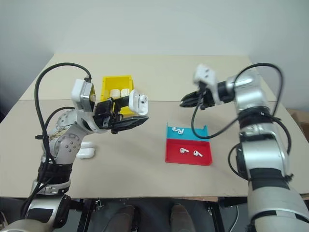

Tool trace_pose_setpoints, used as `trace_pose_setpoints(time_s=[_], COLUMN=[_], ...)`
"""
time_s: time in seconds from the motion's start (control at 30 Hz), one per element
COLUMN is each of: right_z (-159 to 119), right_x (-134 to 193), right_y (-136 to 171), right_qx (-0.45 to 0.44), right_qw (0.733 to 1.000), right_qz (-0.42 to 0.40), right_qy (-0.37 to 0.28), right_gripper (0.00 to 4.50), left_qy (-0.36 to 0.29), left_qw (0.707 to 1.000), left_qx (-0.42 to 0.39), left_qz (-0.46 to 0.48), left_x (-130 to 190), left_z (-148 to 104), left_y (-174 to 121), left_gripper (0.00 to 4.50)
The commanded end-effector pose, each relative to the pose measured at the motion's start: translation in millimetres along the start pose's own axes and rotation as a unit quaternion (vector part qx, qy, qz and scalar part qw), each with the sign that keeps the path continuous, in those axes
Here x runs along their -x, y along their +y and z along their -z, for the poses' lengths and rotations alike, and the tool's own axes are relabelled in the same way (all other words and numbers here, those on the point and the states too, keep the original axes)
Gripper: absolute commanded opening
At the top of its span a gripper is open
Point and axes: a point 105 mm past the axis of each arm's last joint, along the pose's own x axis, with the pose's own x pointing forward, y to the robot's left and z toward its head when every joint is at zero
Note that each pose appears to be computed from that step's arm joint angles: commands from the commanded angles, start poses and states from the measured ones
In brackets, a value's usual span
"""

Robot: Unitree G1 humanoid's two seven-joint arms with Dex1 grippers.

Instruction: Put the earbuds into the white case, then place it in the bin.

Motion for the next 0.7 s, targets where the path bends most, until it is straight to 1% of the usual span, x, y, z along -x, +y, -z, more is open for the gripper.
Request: trace_pose_setpoints(time_s=[0.03, 0.1, 0.17, 0.27, 0.33, 0.4, 0.53, 0.7], right_z=[-49.3, -69.4, -80.7, -94.4, -103.3, -106.9, -102.3, -102.6], right_x=[17.9, 25.5, 28.4, 24.2, 20.7, 16.2, 4.0, -2.9], right_y=[29.4, 43.8, 57.1, 80.0, 97.1, 108.4, 121.8, 131.1], right_qx=[-0.066, -0.122, -0.160, -0.188, -0.183, -0.180, -0.170, -0.162], right_qw=[0.985, 0.961, 0.936, 0.911, 0.905, 0.904, 0.918, 0.924], right_qz=[0.017, 0.038, 0.054, 0.054, 0.047, 0.045, 0.055, 0.051], right_qy=[-0.156, -0.247, -0.307, -0.363, -0.382, -0.386, -0.354, -0.342], right_gripper=[0.65, 0.65, 0.65, 0.65, 0.65, 0.65, 0.65, 0.65], left_qy=[-0.013, -0.012, -0.012, -0.006, -0.005, -0.004, -0.004, -0.001], left_qw=[1.000, 1.000, 1.000, 1.000, 1.000, 1.000, 1.000, 1.000], left_qx=[-0.018, -0.016, -0.013, -0.009, -0.004, -0.002, -0.002, -0.002], left_qz=[0.010, 0.013, 0.014, 0.016, 0.018, 0.023, 0.030, 0.031], left_x=[-5.0, -8.0, -11.9, -20.3, -27.3, -31.2, -34.4, -34.0], left_z=[-8.2, -6.5, -5.2, -1.6, 0.2, 0.3, -1.2, -1.5], left_y=[2.5, 4.4, 6.4, 10.0, 11.8, 12.3, 12.8, 13.6], left_gripper=[2.79, 2.79, 2.79, 2.79, 2.79, 2.79, 2.79, 2.79])
